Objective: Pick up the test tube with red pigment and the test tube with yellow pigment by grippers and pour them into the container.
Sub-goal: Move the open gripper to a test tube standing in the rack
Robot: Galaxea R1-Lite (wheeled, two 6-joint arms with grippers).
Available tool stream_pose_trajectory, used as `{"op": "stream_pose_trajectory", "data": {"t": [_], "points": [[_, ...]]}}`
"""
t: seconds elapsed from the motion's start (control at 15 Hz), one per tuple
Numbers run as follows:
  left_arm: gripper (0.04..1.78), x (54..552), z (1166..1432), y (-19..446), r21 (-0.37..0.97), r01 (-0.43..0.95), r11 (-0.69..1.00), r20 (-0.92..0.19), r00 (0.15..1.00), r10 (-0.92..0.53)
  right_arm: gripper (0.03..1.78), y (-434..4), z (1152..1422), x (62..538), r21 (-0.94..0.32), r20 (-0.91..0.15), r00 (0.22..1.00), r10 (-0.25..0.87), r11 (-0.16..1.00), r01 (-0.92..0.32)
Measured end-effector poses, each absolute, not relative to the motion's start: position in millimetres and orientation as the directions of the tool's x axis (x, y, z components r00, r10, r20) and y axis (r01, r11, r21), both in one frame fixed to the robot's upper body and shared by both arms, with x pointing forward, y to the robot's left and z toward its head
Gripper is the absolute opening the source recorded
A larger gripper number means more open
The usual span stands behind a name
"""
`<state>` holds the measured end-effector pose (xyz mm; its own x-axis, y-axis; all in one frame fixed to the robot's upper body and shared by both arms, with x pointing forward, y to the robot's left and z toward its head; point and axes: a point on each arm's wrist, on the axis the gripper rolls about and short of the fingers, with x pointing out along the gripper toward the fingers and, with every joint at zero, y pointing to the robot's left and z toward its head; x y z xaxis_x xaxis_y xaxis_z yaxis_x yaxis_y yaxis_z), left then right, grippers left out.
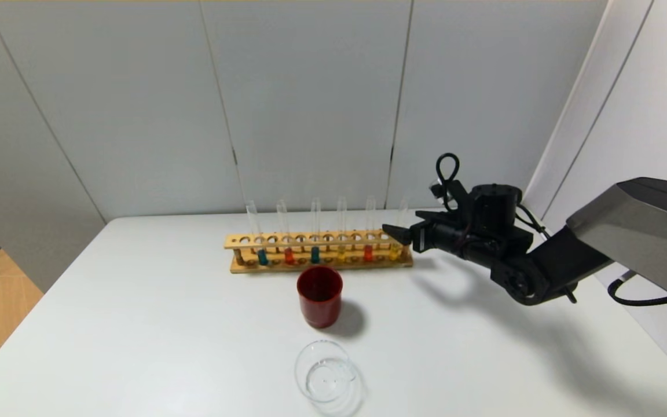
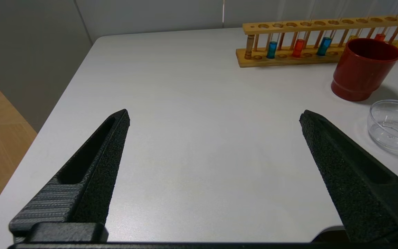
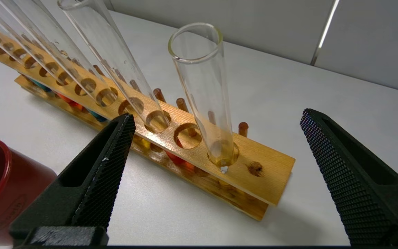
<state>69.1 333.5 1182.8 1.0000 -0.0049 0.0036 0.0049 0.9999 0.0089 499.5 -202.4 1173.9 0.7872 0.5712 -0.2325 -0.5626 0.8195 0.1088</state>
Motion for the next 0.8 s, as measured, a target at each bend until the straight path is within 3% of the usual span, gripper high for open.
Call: {"op": "stream_pose_trajectory", "data": {"t": [0.2, 0.4, 0.6, 0.8], "points": [[1.74, 69, 1183, 334, 0.009, 0.005, 1.000, 0.004, 1.000, -0.005, 1.74, -202, 1168, 503, 0.110, -0.238, 0.788, 0.568, 0.822, -0.559], [1.74, 69, 1183, 334, 0.008, 0.004, 1.000, 0.004, 1.000, -0.004, 1.57, -202, 1165, 507, 0.109, -0.240, 0.791, 0.563, 0.825, -0.555], [1.74, 69, 1183, 334, 0.008, 0.005, 1.000, 0.003, 1.000, -0.005, 1.17, -200, 1163, 513, 0.110, -0.243, 0.791, 0.561, 0.827, -0.552], [1.74, 69, 1183, 334, 0.008, 0.005, 1.000, 0.004, 1.000, -0.005, 0.61, -195, 1162, 517, 0.114, -0.259, 0.783, 0.566, 0.823, -0.557]]}}
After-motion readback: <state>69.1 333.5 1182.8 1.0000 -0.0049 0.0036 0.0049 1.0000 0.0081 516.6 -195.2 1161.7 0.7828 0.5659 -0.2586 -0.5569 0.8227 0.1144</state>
